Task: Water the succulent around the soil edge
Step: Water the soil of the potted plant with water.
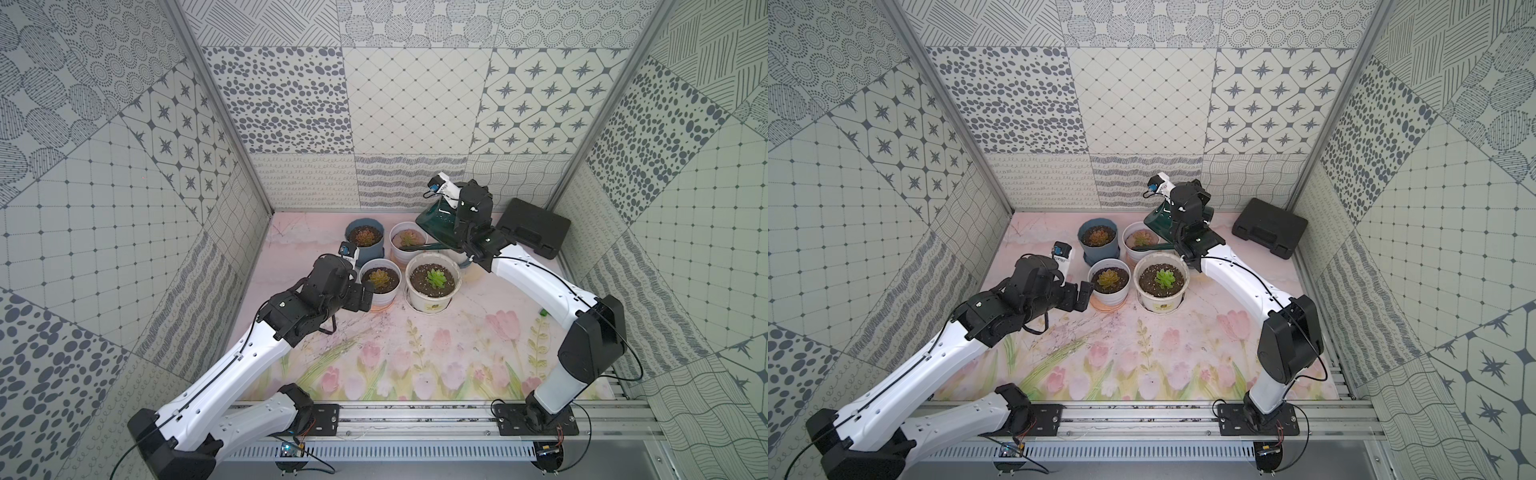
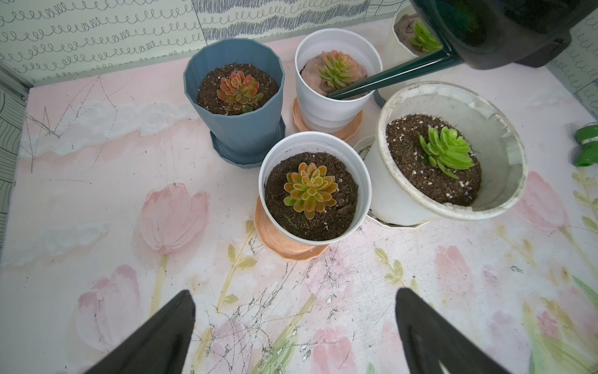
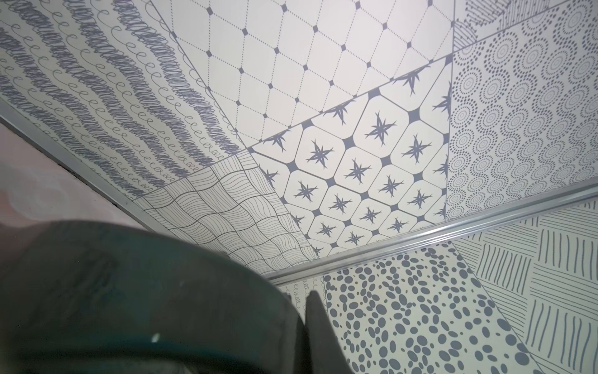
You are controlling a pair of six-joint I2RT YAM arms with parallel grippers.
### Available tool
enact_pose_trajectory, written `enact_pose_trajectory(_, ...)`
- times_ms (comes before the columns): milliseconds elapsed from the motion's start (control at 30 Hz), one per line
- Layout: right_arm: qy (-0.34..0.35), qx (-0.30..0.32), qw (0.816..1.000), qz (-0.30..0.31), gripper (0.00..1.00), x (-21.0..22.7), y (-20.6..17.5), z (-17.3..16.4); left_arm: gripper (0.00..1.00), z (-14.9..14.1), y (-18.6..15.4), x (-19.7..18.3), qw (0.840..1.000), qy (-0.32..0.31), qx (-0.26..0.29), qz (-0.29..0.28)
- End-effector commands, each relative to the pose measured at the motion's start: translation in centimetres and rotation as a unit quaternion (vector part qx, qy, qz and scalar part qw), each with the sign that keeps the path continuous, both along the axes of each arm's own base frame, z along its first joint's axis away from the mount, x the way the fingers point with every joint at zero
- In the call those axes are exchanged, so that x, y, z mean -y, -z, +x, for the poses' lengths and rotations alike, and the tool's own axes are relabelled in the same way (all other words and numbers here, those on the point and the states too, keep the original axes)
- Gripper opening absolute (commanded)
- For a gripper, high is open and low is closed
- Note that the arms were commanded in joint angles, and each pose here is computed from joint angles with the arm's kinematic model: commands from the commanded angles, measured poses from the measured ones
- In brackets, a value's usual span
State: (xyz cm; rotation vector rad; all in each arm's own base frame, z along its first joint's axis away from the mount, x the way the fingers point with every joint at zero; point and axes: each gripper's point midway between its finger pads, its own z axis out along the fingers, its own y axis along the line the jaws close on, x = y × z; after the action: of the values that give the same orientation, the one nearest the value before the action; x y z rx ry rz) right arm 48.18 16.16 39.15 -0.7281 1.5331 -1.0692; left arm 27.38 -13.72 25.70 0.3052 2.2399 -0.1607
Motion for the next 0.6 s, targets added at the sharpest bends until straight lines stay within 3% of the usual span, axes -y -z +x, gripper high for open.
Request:
enact_pose_trajectory(0, 0.004, 0.080, 0.996, 0.047, 0.00, 0.3, -5.8, -0.9, 0.99, 0.2, -0.4, 0.2, 1.000, 0.009, 0.009, -0.006)
enact_pose_trajectory(567, 0.029, 0.095, 0.994, 0.033, 0.00, -1.3, -7.4, 1.1, 0.99, 0.2, -0.4, 0.3, 1.000, 0.013, 0.007, -0.016)
